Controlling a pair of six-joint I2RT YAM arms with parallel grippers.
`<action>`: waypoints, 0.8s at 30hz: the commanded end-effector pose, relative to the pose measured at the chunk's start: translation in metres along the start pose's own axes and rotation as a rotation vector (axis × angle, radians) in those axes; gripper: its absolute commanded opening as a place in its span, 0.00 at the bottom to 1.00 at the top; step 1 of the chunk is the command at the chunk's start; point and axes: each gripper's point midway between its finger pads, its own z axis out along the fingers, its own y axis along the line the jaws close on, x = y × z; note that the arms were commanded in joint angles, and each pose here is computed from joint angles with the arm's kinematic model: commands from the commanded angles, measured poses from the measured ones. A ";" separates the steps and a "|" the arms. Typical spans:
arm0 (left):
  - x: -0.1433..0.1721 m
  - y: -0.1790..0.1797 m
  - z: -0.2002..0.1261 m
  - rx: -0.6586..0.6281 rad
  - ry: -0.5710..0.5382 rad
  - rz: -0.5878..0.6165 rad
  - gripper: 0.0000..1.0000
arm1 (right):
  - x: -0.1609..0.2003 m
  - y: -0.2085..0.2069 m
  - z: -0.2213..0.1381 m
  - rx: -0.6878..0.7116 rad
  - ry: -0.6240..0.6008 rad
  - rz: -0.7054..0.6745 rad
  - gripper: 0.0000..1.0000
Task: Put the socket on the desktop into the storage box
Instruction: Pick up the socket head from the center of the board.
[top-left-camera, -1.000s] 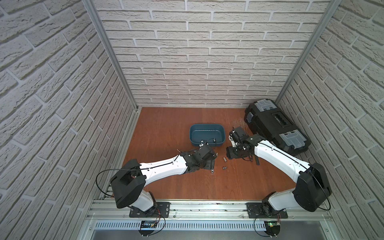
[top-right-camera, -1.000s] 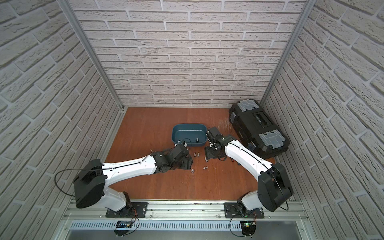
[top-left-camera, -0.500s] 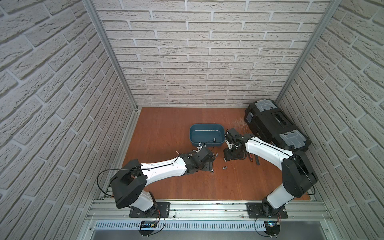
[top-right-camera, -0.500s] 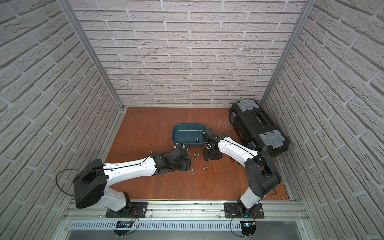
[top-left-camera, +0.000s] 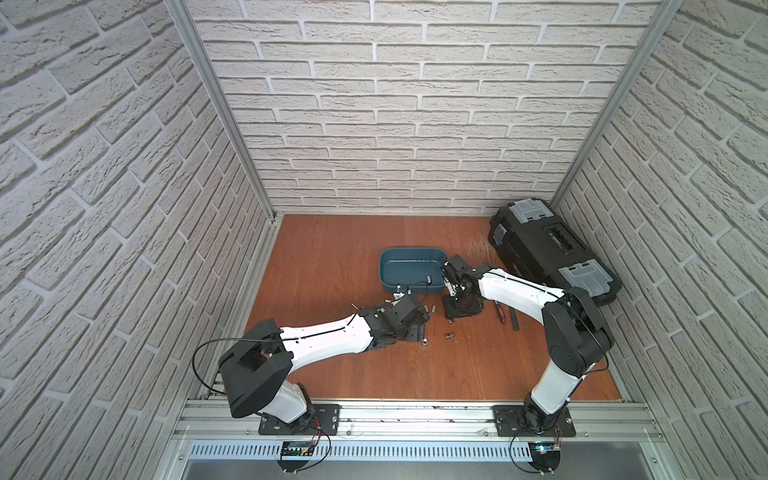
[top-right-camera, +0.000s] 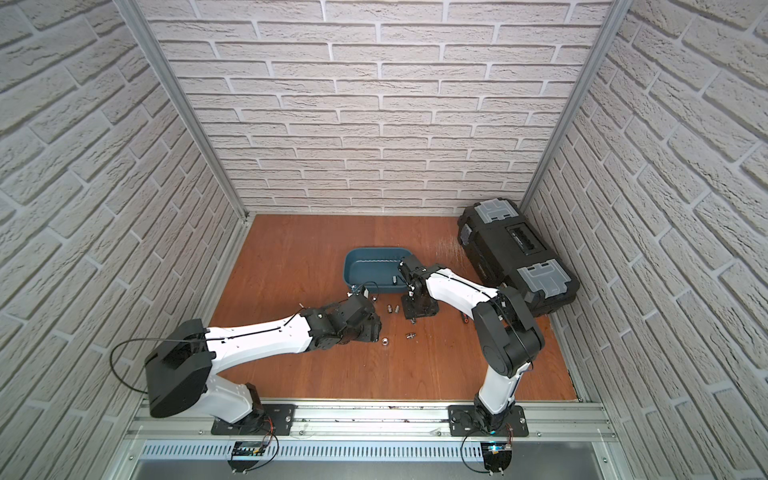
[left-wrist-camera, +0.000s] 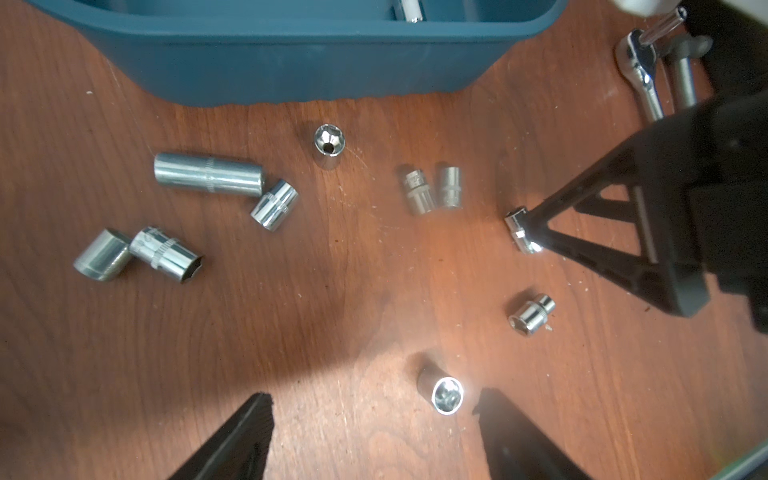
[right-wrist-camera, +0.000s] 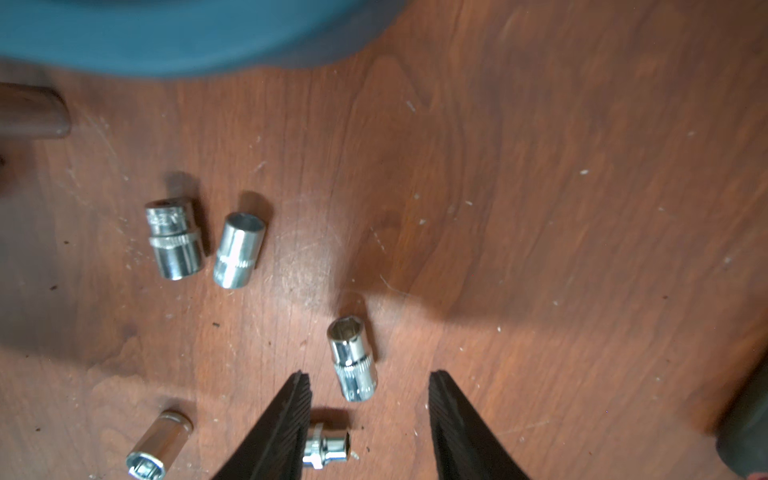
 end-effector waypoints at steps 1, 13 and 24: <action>-0.005 0.000 -0.006 0.010 -0.035 -0.015 0.82 | -0.004 0.007 0.000 -0.009 -0.004 -0.019 0.49; -0.004 0.002 -0.006 0.005 -0.036 -0.014 0.82 | -0.003 0.009 0.011 0.014 0.021 -0.022 0.41; -0.003 0.004 -0.007 0.003 -0.040 -0.021 0.82 | 0.002 0.011 0.015 0.021 0.035 -0.028 0.37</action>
